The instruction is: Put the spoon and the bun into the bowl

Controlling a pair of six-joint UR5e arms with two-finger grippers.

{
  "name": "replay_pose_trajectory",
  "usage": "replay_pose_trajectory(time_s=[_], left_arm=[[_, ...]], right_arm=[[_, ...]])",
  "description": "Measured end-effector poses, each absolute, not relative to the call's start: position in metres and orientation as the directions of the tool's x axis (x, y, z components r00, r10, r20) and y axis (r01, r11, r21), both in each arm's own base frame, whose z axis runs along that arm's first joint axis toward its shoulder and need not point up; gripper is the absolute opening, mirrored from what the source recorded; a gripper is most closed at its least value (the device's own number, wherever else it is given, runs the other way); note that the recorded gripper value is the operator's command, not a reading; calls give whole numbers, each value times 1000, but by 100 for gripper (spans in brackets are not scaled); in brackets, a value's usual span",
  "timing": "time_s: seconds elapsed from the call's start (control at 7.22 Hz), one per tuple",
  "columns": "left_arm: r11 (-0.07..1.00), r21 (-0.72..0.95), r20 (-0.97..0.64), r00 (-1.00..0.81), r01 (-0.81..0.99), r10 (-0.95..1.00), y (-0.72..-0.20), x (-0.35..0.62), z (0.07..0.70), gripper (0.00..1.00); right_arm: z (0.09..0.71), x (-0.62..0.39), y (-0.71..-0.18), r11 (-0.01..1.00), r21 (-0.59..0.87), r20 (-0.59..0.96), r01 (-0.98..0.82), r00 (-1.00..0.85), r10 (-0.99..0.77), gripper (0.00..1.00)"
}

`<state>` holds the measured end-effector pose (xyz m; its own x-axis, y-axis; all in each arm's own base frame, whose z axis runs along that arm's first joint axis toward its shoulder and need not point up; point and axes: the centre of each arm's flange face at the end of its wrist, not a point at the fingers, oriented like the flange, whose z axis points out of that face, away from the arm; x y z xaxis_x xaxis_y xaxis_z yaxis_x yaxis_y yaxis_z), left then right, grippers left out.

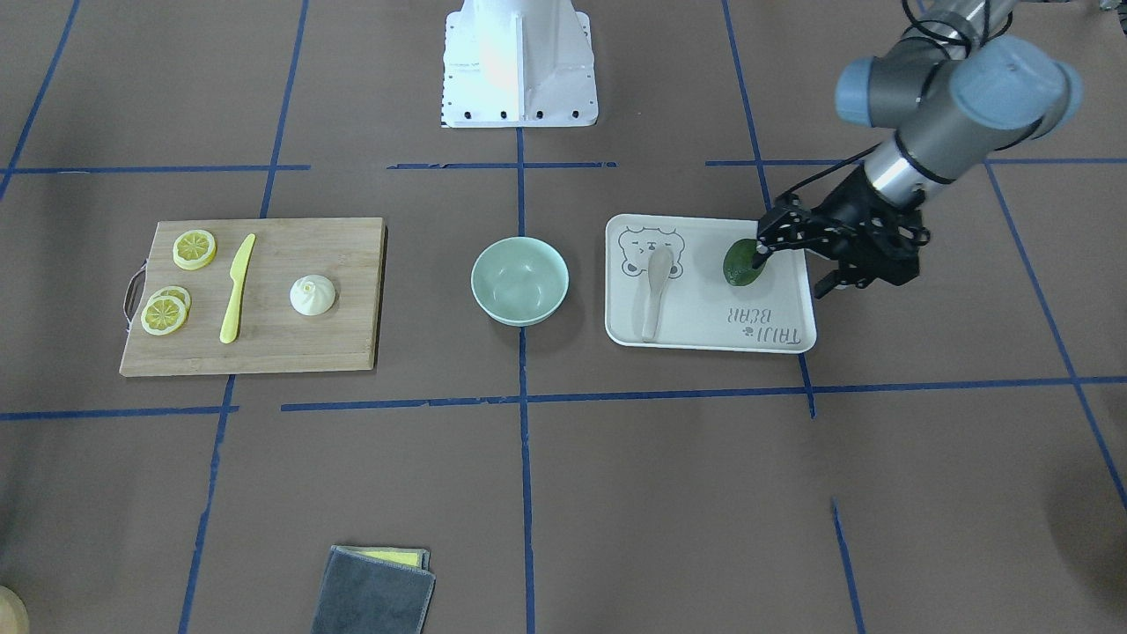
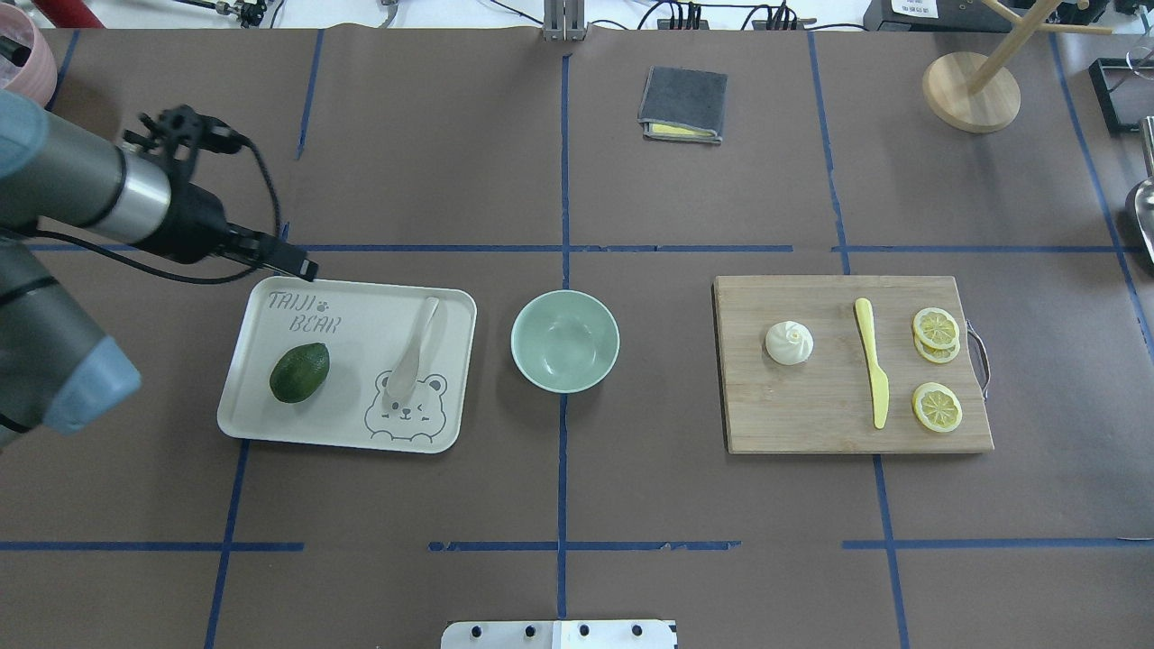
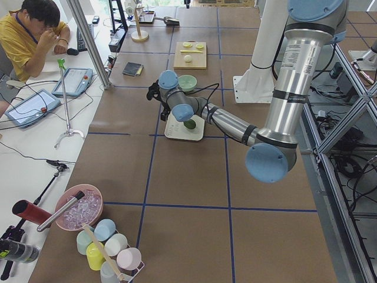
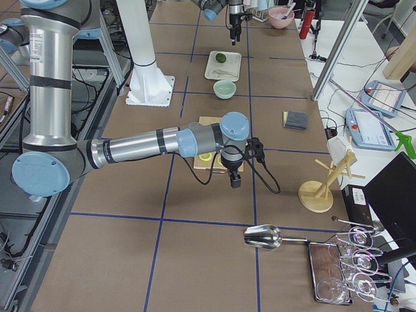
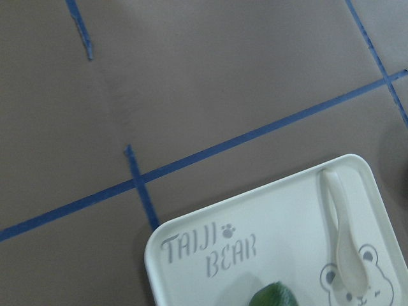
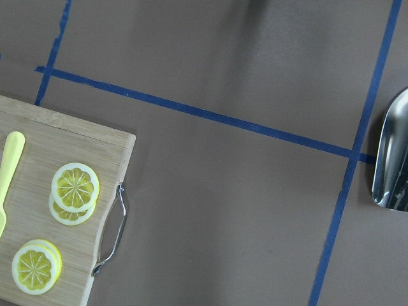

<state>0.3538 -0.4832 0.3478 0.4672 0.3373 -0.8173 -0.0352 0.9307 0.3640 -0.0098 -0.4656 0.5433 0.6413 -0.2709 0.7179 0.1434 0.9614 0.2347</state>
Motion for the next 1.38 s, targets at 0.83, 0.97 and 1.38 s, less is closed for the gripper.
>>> replay_pose_trajectory(time_s=[0.83,0.97,1.38], left_arm=[[927,369,-729,599,-64,331,-469,502,321,68],[929,364,-722,610,-66,326,-471,505,327,67],[931,356,-716,617,-78,325,-469,515,333,0]], right_arm=[[541,-26,-464,956,237,719,175,630,-294,100],[541,-26,-464,956,235,722,176,627,-293,100],[541,-26,-463,956,235,724,176,624,-293,100]])
